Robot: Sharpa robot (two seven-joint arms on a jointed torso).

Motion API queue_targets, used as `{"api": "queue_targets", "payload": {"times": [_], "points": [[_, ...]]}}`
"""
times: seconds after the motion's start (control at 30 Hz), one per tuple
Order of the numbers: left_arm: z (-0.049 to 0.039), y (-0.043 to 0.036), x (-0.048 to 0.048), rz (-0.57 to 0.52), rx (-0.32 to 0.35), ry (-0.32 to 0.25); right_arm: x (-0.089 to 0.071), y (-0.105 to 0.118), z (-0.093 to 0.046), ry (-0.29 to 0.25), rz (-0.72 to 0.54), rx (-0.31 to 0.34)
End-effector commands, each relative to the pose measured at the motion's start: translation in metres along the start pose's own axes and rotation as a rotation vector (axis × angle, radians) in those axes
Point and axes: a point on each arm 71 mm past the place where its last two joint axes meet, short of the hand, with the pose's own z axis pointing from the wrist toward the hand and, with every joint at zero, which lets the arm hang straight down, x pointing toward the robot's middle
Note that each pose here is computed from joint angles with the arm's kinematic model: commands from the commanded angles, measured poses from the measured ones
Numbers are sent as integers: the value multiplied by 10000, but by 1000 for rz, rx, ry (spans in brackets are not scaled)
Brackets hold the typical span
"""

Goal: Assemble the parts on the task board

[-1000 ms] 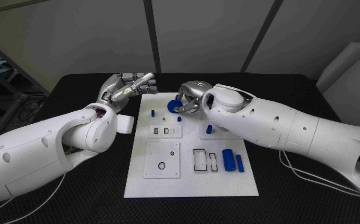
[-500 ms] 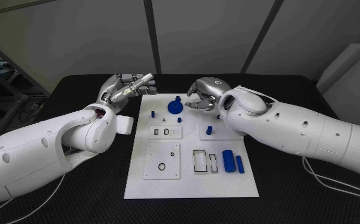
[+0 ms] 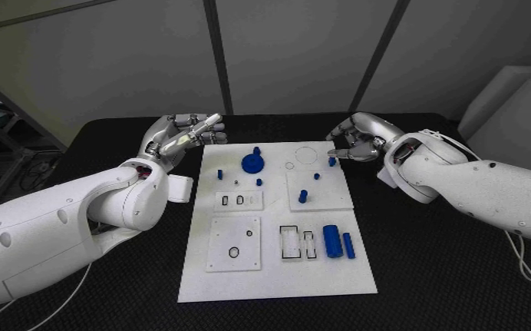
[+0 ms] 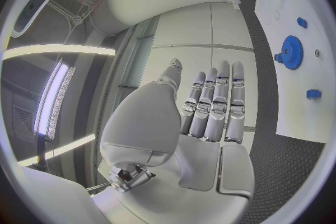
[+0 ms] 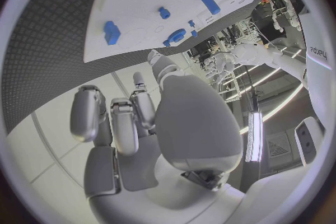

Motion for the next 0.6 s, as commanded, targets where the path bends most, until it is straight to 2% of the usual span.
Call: {"api": "queue_targets", "payload": {"times": [0.03, 0.27, 0.6], "points": [[8, -7, 14, -3, 9, 18, -18, -53, -15, 21, 73, -28], [16, 11, 25, -6, 7, 21, -32, -269, -15, 22, 63, 18], [22, 26, 19, -5, 5, 19, 155, -321, 7, 81, 68, 40]]}}
